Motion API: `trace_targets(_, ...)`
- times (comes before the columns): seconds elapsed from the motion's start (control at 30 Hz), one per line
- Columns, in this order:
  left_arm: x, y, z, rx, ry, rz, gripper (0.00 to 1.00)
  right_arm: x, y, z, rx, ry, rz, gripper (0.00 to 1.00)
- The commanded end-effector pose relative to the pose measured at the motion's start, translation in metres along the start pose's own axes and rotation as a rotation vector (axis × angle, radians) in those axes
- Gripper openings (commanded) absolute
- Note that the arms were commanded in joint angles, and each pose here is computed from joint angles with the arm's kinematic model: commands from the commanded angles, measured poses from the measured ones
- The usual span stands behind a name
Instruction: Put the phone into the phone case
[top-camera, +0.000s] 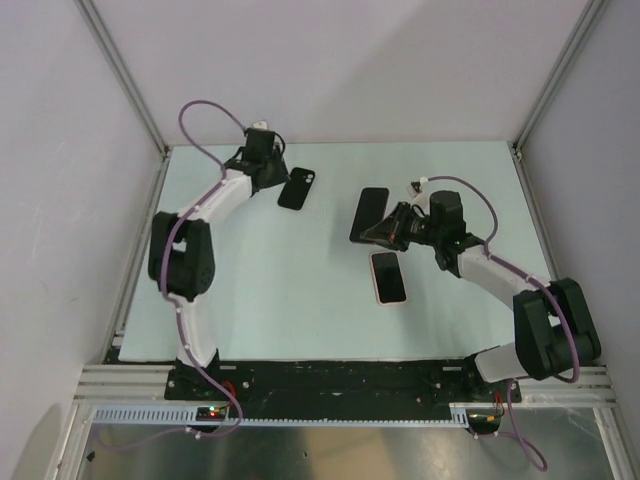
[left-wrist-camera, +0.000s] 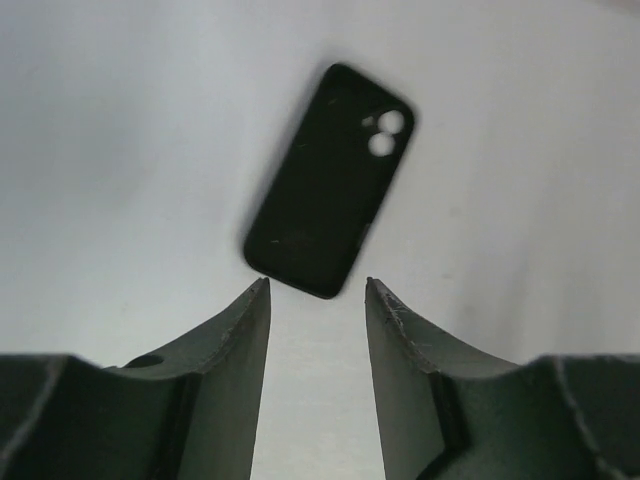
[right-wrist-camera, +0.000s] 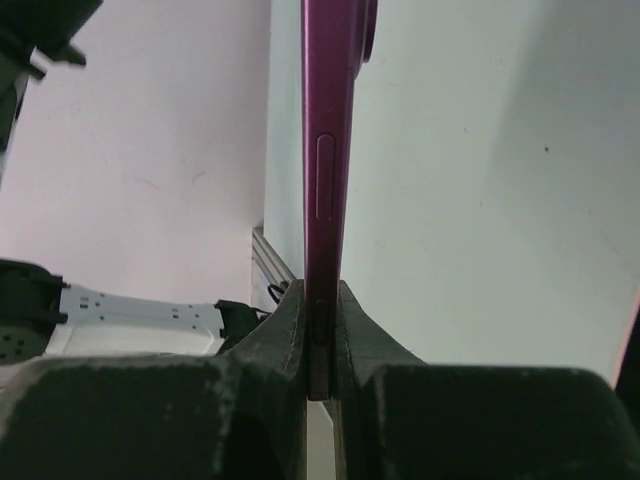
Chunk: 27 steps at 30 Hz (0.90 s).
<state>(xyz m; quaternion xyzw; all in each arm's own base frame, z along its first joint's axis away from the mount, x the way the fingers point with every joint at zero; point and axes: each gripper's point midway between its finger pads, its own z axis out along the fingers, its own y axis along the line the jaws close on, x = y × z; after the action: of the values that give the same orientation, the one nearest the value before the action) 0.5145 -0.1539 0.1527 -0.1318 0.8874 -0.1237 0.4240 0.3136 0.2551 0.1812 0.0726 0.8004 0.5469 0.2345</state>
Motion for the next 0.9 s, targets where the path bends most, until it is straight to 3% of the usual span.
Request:
trace_targets(0.0,0.018,0.046,0.02,-0.201,0.117,0.244,0.46,0.004,0.014,-0.02,0.004,-0.029,-0.111,0.0)
trace_targets(0.2,0.026,0.052,0.047,-0.226,0.168,0.31,0.47,0.008,0.02,-0.032,0.011,-0.036,-0.154,0.0)
trace_targets(0.6,0.039,0.055,0.083,-0.214,0.241,0.296,0.45,0.015,0.025,-0.034,-0.02,-0.011,-0.175,0.0)
trace_targets(0.63,0.042,0.055,0.085,-0.213,0.249,0.294,0.44,0.014,0.048,-0.047,-0.069,-0.044,-0.226,0.0)
trace_targets(0.87,0.057,0.061,0.092,-0.226,0.289,0.273,0.39,0.015,0.024,-0.031,-0.037,0.006,-0.17,0.0)
